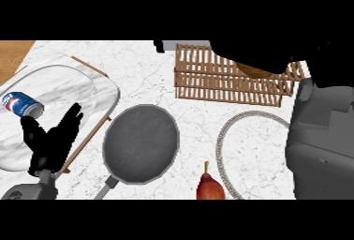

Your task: Pick the croissant from the placemat and place it in the tiered shelf

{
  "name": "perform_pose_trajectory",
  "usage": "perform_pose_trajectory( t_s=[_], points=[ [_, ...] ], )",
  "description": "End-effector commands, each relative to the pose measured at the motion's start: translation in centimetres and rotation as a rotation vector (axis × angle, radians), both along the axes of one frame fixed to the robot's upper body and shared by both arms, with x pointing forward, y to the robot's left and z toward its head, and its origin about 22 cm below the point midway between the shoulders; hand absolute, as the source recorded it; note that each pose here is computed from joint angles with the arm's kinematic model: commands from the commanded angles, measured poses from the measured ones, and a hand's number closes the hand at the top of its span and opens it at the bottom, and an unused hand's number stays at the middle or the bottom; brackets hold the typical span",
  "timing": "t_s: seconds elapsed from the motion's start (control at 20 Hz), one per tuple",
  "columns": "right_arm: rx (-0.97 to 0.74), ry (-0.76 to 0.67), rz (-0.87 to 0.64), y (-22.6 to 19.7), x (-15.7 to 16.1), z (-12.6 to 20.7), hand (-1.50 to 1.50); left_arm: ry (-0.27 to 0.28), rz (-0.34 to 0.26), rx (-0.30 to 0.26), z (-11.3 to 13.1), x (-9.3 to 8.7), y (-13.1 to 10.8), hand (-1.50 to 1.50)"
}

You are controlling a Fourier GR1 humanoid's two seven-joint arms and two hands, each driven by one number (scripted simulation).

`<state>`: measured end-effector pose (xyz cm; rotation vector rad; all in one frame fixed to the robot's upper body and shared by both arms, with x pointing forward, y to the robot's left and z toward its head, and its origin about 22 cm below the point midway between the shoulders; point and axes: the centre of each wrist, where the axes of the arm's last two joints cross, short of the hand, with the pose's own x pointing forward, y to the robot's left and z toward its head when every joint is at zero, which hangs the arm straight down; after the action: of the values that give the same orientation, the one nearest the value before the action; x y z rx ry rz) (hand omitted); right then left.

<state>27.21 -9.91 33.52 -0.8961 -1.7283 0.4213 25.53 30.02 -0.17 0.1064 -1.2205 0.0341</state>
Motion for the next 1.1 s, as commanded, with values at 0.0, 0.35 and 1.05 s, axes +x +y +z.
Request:
perform_pose_trajectory(
  t_s=[0.0,0.35,1.05],
  points=[
    [-0.013,0.093,-0.118,-2.2,2.4,2.8,1.5,0.098,0.0,-0.021,-2.6,-2.4,-0.2,0.0],
    [-0.086,0.188,-0.058,-4.0,5.4,3.5,1.5,0.107,-0.003,-0.018,-1.4,0.0,-1.2,0.0],
    [-0.13,0.176,-0.089,-6.4,12.2,-1.2,1.5,0.1,-0.014,-0.024,-2.6,-1.7,-1.2,0.0]
  ],
)
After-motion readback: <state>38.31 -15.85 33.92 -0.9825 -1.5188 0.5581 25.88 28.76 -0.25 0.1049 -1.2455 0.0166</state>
